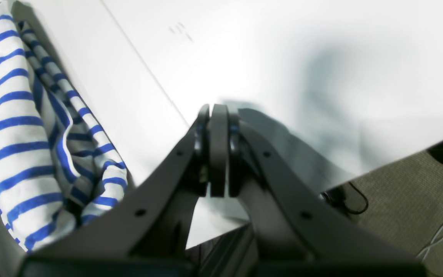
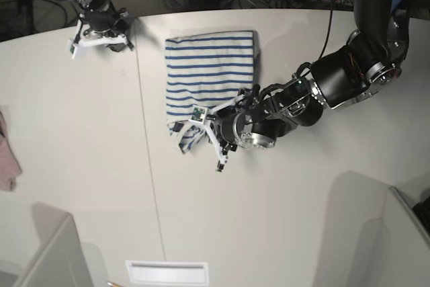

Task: Fold the T-shirt properly
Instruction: 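Pull the folded bundle toward the table center with the left gripper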

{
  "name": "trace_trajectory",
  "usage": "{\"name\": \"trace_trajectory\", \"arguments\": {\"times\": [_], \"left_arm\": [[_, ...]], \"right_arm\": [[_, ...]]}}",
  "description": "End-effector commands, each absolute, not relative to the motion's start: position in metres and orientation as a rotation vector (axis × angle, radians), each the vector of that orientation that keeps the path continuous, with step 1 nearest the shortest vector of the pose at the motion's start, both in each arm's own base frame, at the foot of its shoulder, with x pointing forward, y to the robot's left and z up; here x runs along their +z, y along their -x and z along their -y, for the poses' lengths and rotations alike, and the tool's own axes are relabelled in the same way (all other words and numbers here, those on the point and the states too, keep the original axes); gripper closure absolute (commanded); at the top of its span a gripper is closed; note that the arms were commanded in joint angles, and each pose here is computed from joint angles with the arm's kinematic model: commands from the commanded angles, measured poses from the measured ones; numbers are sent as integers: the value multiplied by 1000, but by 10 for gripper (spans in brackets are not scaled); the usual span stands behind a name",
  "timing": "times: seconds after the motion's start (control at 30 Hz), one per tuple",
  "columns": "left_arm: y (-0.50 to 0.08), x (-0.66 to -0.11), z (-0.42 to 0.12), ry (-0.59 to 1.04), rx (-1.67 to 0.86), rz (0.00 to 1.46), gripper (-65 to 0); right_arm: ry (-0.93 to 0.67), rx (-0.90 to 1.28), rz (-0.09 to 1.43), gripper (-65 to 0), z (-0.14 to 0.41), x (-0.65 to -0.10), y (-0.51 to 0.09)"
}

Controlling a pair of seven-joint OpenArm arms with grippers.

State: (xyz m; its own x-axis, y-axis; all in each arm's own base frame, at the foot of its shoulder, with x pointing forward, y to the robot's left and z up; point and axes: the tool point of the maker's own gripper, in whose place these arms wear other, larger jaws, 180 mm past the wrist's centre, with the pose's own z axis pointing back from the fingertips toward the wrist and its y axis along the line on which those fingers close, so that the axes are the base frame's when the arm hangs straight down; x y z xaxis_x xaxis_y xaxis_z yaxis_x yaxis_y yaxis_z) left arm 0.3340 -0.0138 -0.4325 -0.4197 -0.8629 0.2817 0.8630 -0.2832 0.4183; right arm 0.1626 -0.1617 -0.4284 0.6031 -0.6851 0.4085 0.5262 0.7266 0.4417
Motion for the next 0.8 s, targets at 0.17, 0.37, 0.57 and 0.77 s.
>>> {"name": "trace_trajectory", "arguments": {"times": [0.17, 0.37, 0.57, 0.77], "left_arm": [[-324, -450, -3, 26, -1918, 506, 0], [-341, -439, -4, -11, -1917, 525, 0], [-348, -433, -3, -25, -1920, 538, 0], [-355, -424, 6, -36, -1927, 564, -224]], "right_arm": [[-303, -703, 631, 0, 162, -420, -173], [-303, -700, 639, 0, 163, -419, -176], [-309, -698, 650, 0, 162, -417, -181], [-308, -694, 651, 0, 163, -417, -181]]}}
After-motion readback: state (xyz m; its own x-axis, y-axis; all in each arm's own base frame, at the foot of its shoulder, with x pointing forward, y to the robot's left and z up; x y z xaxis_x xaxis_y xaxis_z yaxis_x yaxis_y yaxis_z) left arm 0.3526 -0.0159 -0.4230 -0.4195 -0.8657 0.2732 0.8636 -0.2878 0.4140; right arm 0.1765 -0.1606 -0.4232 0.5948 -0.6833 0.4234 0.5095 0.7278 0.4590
